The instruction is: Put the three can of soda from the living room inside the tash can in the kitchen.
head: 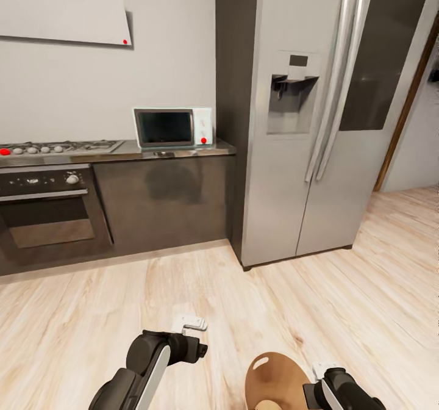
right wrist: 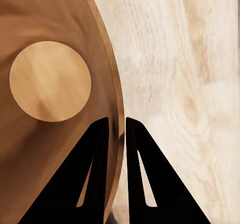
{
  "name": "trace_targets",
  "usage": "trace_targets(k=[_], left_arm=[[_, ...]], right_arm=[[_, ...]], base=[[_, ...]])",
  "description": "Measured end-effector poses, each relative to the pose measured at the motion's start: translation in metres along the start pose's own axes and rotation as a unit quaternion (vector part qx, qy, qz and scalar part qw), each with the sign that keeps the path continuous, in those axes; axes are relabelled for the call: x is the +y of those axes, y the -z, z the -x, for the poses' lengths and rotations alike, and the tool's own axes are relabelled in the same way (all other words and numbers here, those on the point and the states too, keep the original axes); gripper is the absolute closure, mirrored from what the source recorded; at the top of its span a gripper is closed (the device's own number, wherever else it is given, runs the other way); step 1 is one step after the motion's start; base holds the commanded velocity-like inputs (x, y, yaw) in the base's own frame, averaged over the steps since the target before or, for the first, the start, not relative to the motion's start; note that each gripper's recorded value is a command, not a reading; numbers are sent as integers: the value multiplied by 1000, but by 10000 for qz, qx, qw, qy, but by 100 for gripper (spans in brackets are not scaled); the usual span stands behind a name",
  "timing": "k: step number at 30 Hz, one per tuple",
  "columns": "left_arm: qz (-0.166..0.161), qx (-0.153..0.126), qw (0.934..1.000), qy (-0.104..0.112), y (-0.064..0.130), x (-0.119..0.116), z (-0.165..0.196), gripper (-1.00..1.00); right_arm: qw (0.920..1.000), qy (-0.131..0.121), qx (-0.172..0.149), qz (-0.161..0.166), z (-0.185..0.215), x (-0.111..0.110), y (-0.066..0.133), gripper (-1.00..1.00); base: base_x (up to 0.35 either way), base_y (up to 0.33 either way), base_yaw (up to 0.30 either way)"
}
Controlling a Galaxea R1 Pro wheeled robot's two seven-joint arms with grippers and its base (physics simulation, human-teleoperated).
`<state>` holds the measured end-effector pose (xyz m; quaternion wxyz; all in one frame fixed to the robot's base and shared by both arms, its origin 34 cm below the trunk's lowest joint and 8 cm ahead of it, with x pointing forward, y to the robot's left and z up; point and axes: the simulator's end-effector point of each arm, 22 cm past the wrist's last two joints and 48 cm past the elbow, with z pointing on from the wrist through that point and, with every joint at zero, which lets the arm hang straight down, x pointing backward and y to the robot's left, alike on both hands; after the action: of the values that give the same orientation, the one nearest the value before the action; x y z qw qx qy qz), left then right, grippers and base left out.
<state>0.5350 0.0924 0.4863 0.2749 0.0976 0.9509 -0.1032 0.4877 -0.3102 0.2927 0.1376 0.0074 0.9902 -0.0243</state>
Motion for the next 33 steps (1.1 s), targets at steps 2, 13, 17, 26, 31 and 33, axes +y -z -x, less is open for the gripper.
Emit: trace_targets(k=[2,13,17,26,31,33], left_arm=[[1,-13,10000,-4,4,-1,4,-100],[5,-69,10000,-18,25,-3,26,-100],[7,-92,10000,-24,33,-4,33,-100],[18,-142,9999,-27,50,-6,51,-100],[21,-166,9999,-35,59,-7,60,-100],[26,-145,9999,-36,62,-7,61,-100]], right_arm=[[10000,18,-11,-13,3,-1,5,100],[10000,5,-78,12,20,1,30,100],[9999,11,-113,16,27,2,40,100],[9997,16,-222,-33,43,-5,61,100],[9997,64,-218,-41,49,-5,73,100],[9996,161,-226,-60,52,-4,77,100]], base=[[0,0,-49],[0,0,-9],[0,0,0],[0,0,-9],[0,0,-66],[0,0,-95]])
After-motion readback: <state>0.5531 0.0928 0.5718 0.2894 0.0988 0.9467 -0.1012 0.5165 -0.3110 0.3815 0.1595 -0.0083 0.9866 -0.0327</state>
